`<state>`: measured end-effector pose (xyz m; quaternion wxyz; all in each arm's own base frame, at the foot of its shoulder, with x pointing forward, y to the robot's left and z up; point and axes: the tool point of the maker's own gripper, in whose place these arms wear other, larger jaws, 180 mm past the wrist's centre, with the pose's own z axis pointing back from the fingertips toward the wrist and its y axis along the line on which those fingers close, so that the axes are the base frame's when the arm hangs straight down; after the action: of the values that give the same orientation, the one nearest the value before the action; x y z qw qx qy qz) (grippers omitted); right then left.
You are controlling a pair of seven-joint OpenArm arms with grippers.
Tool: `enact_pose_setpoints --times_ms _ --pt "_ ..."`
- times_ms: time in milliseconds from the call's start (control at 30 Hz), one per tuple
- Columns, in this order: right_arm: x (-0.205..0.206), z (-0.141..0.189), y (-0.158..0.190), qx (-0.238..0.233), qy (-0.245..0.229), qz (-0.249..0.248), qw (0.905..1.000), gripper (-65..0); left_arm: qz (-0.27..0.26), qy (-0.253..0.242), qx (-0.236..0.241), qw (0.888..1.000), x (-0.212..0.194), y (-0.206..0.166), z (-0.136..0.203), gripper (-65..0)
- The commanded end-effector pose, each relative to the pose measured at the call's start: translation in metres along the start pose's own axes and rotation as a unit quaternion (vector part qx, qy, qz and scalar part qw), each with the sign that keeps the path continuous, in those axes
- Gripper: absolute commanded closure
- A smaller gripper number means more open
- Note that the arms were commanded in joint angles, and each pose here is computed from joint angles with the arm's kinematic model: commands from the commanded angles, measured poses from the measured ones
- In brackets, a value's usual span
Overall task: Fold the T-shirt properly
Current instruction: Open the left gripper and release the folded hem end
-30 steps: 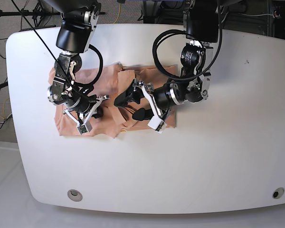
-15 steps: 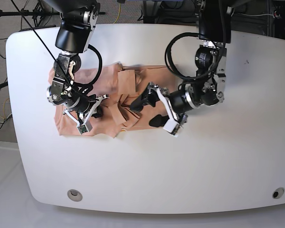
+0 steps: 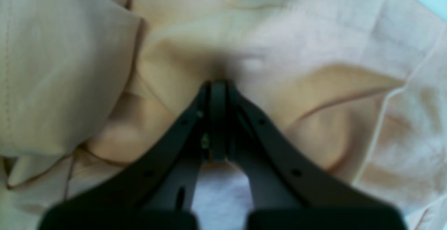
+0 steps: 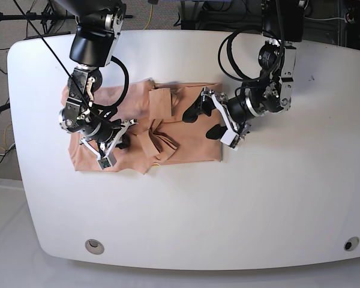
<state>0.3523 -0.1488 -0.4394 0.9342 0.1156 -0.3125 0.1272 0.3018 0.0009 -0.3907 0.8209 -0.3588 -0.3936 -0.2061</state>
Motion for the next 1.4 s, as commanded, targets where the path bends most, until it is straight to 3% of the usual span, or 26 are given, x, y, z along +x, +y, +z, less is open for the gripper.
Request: enact_pose_setpoints --times_ms 0,300,567,800,1067,1367 --pt "-0.048 0.003 -0.011 -0.025 0.109 0.017 0.9936 0.0 0.008 -0.020 -0.003 1.000 -0.001 -0.001 -0.002 -52.8" --pt "-0.037 0.004 -0.013 -0.030 0.098 0.021 0.9945 0.0 0.031 0.002 0.010 0.999 -0.030 0.010 -0.006 -52.8" --pt "-0.019 0.014 -0.018 -0.046 0.073 0.034 0.9957 0.0 0.033 0.003 0.012 0.999 -0.032 0.012 -0.004 -52.0" --pt "-0.018 0.016 -0.019 -0.049 0.080 0.036 0.9949 0.0 0.003 -0.020 0.009 1.000 -0.007 0.006 -0.001 -43.1" --pt "-0.018 0.016 -0.019 -0.048 0.079 0.035 0.9951 0.0 -0.047 -0.030 0.006 0.998 0.024 -0.007 0.005 -42.2" --pt "-0.003 0.025 -0.021 -0.061 0.061 0.045 0.9953 -2.9 -0.058 -0.035 0.006 0.998 0.033 -0.007 0.005 -42.2"
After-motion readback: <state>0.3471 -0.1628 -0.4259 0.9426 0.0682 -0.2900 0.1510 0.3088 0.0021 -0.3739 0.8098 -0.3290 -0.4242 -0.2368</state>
